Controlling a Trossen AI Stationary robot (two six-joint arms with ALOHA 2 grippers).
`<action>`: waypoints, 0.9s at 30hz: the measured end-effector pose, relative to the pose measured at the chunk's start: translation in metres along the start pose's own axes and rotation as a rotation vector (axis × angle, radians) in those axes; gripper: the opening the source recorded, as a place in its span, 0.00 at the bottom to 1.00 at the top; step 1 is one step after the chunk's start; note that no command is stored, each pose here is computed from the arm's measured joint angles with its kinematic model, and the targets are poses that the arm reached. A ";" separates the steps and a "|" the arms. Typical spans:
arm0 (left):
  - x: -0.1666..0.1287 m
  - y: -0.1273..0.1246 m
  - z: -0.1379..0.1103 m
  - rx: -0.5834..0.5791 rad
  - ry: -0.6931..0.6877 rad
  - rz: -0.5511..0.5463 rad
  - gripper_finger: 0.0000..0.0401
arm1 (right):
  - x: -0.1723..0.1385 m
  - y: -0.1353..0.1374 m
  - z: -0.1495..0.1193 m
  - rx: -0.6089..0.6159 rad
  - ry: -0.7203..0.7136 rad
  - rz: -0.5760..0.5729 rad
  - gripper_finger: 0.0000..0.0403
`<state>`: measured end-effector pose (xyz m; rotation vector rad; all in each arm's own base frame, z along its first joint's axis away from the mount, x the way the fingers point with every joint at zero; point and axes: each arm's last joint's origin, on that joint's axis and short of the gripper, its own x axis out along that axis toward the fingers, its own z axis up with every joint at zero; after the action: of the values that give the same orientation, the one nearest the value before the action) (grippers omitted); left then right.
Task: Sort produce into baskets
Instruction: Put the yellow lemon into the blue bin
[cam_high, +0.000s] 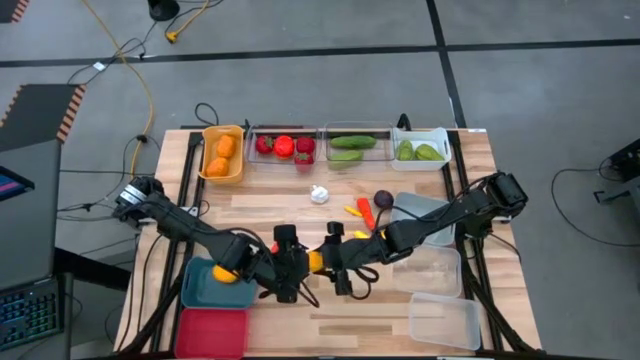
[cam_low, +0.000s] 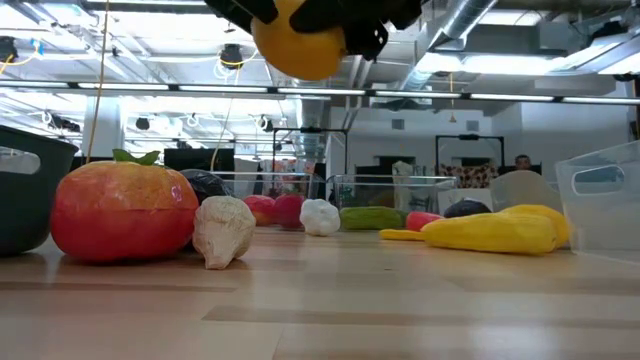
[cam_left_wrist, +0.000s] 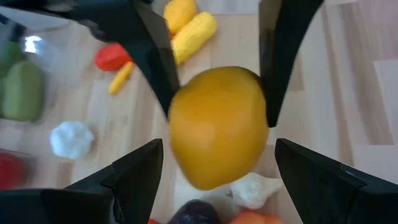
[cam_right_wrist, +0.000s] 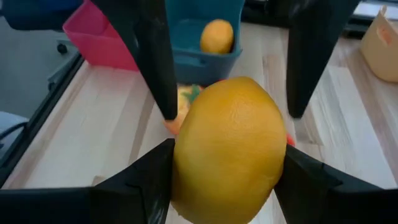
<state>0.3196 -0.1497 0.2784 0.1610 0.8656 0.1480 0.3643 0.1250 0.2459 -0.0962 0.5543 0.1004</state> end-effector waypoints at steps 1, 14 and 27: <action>0.001 0.001 0.000 0.000 0.006 -0.015 0.74 | 0.000 0.000 0.000 0.001 -0.004 -0.001 0.63; 0.004 0.006 0.006 -0.026 -0.010 -0.049 0.54 | 0.000 0.000 0.000 0.000 0.001 -0.002 0.63; 0.006 0.009 0.006 -0.033 -0.008 -0.045 0.43 | 0.000 0.000 0.000 0.003 0.003 -0.006 0.68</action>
<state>0.3276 -0.1401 0.2798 0.1114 0.8582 0.1200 0.3642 0.1245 0.2454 -0.0948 0.5567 0.0936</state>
